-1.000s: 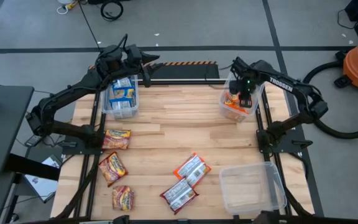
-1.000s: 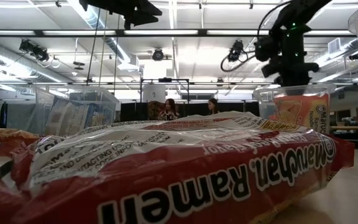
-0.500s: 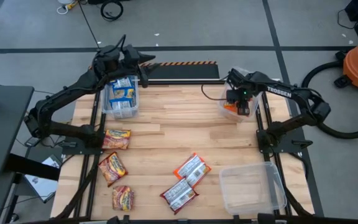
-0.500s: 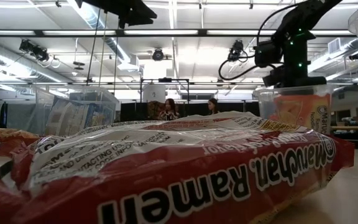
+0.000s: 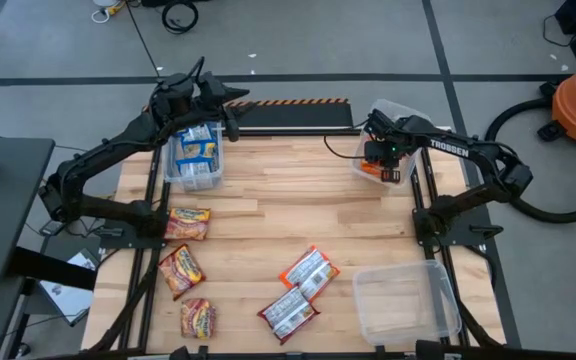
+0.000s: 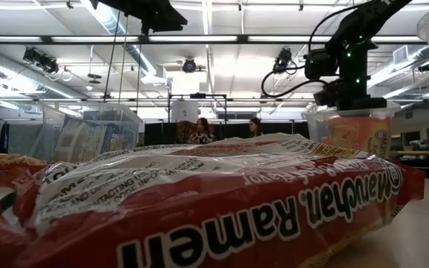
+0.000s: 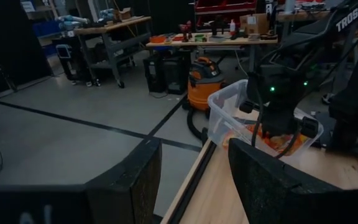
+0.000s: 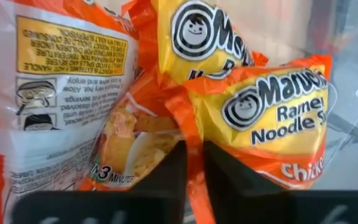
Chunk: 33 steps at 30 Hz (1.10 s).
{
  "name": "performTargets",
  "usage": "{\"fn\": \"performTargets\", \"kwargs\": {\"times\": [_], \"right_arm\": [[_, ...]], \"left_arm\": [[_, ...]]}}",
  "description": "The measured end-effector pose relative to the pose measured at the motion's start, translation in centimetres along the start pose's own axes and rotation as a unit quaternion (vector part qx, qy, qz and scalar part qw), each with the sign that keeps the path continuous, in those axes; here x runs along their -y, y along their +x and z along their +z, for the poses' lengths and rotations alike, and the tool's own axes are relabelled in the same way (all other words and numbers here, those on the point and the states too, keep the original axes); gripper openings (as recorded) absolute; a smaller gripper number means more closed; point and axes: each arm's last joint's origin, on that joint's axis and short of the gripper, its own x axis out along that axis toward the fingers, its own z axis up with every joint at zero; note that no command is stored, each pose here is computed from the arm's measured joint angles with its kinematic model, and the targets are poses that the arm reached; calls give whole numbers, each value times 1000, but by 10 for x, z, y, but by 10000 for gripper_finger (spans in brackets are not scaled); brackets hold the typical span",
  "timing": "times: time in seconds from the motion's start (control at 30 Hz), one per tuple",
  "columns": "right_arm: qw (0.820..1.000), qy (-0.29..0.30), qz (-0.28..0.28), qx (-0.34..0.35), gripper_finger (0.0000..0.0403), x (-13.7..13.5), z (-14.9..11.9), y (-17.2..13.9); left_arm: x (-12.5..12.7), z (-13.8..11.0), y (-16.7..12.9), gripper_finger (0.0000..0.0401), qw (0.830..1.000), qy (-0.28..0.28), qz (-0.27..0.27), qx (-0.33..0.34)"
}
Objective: Sort Maruchan noodles
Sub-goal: Adjust the orange noodle packs in the top right transparent bin
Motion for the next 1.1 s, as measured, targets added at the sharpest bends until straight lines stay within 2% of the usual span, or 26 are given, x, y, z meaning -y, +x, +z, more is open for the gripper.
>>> {"fn": "performTargets", "kwargs": {"times": [0.1,0.4,0.47,0.63,0.73,0.9,1.1], "right_arm": [[1000,19,4,3,11,2,-1,0],[995,87,-1,52,6,20,6,-29],[992,103,12,64,7,23,5,-31],[988,127,76,44,9,19,-4,-31],[984,140,100,40,25,16,-6,-31],[974,155,153,69,79,13,-2,-39],[957,214,167,99,129,16,6,-51]], "left_arm": [[-1,1,-2,192,1000,0,3,3],[-3,2,-4,192,1000,-1,7,7],[-5,2,-4,192,1000,-1,10,7],[-5,3,-5,192,1000,-1,10,8],[-6,4,-6,192,1000,-1,12,11],[-9,3,-7,192,1000,-2,18,9],[-10,2,-7,192,1000,-2,20,6]]}}
